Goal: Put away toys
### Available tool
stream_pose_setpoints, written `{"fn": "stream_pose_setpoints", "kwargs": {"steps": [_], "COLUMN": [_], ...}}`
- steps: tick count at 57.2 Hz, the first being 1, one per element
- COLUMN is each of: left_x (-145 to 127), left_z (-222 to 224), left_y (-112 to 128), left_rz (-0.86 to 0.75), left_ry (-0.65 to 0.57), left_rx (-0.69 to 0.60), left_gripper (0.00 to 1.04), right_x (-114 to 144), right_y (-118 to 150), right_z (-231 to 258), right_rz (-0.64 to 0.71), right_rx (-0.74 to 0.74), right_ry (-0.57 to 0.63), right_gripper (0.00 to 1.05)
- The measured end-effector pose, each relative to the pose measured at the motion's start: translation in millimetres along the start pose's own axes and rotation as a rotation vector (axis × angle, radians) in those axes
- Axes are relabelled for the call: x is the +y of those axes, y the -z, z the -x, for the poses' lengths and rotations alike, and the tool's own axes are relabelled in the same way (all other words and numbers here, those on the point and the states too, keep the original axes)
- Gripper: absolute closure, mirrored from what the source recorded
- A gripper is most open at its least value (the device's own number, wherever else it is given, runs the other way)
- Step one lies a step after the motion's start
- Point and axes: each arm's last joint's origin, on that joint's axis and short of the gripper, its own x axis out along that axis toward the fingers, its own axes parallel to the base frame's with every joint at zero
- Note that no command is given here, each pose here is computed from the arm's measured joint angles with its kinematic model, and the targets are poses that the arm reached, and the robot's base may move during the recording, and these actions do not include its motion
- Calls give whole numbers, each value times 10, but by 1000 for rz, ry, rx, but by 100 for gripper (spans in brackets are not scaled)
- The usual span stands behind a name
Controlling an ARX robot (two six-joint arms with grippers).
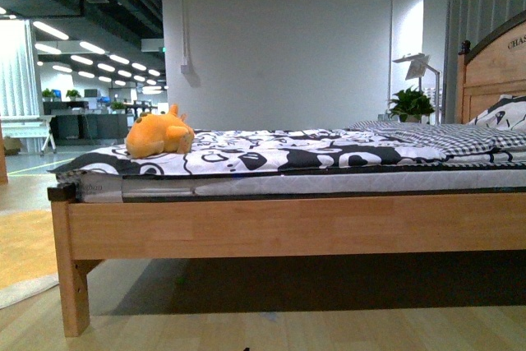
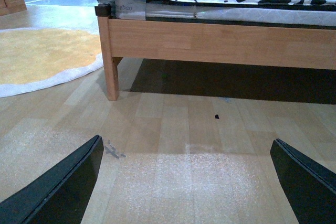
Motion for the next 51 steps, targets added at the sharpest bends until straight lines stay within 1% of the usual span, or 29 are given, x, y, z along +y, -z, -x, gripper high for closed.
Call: {"fn": "stream_pose_setpoints", "kwargs": {"steps": [51], "left_x": [0], "left_z": [0], "left_y": [0], "left_rz": [0], "left_ry": [0], "left_rx": [0], "left_gripper": [6], "right_x": [0], "right_y": [0], "right_z": [0], "right_rz": [0], "right_rx": [0], "right_ry": [0], "right_gripper": [0]}}
